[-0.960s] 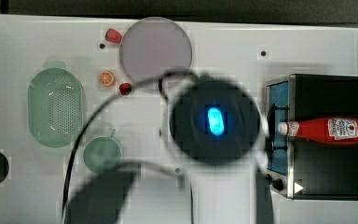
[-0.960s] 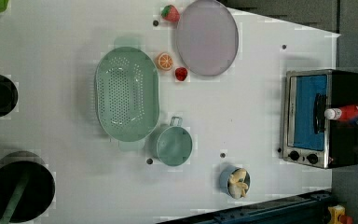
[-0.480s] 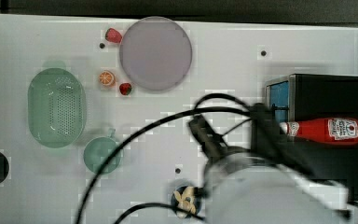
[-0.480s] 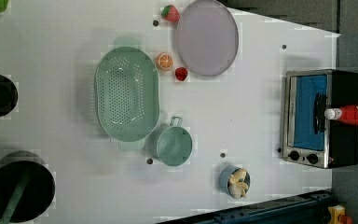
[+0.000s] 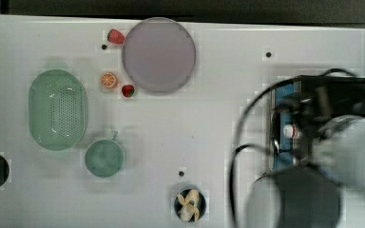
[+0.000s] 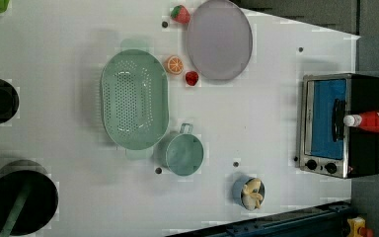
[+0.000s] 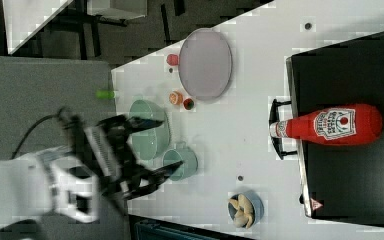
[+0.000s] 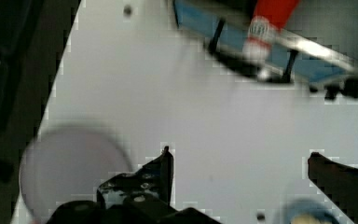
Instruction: Pick Ketchup from oven and place it on table.
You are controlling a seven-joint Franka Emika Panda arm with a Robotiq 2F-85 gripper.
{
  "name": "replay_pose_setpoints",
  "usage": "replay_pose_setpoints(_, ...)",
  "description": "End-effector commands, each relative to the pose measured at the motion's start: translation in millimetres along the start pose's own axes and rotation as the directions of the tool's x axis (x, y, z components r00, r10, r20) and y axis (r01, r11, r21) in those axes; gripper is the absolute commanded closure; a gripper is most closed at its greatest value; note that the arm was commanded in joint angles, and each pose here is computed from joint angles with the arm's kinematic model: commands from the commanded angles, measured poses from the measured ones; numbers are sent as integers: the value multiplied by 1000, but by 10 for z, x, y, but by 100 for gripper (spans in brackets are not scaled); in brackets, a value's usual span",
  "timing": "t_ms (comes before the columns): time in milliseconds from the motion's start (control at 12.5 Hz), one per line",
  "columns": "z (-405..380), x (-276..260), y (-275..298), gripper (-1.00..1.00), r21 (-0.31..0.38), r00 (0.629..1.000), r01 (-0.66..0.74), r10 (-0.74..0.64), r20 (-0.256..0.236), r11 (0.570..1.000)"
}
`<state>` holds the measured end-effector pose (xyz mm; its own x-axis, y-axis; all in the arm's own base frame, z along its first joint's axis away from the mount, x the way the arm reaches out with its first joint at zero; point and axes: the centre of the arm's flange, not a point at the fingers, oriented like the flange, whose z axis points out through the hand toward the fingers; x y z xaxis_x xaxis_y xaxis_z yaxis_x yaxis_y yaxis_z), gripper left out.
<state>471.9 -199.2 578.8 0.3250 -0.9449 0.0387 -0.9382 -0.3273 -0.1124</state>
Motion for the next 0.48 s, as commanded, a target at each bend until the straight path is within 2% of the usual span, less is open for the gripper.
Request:
replay_pose_setpoints(80, 186, 544, 340, -100, 11, 990, -137, 138, -33, 990)
replay_pose_setpoints(480, 893, 1272, 584, -100, -71, 961, -269, 263, -85, 961)
